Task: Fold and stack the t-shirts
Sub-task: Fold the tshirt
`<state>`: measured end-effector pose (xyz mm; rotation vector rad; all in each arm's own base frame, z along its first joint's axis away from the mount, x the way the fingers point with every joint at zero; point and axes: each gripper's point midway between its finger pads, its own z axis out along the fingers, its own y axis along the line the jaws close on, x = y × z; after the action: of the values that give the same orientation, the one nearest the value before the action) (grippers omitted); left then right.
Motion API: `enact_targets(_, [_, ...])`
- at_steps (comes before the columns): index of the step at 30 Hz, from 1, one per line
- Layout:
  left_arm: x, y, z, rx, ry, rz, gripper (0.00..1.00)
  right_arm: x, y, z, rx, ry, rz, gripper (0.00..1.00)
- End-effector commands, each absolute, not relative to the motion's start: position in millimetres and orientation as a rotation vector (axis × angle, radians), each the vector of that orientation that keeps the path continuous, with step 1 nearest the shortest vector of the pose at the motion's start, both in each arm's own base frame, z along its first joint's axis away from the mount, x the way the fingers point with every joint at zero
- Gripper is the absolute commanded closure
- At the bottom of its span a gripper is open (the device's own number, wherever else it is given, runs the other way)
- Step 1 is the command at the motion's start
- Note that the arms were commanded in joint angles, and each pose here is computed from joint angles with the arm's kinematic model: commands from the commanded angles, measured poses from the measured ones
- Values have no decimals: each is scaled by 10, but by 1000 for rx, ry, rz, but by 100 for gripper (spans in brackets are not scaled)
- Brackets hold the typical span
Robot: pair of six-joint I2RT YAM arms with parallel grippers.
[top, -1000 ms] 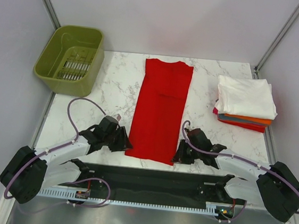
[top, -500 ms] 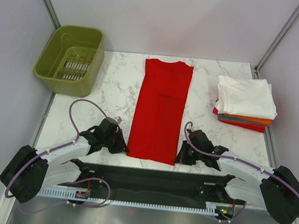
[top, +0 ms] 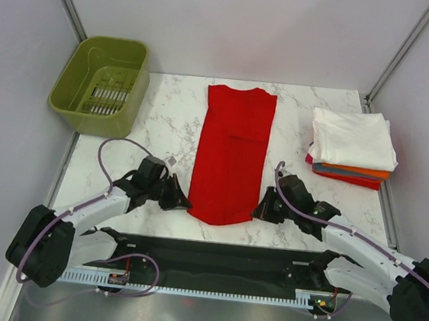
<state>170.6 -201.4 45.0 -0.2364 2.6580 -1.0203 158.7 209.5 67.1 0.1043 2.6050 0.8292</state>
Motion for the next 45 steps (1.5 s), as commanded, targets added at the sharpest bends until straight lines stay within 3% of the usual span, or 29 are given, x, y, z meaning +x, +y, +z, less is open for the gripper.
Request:
enact_targets(1, [2151,-2240,1066,-181,2469,-1189,98,1962,2071,969,136,2494,780,100])
enact_targets(9, [2962,-2243,1508,-252,2354,-1135,98,2831,1839,1283,220,2424,697,100])
enact_targets(20, [3874,-2249,1452,-332,2338,-1020,98,3846,1631,1247,306,2425,625,100])
enact_targets(45, [4798,-2261,1236,-416,2334,-1111,98,4705,1468,893,408,2461,665,100])
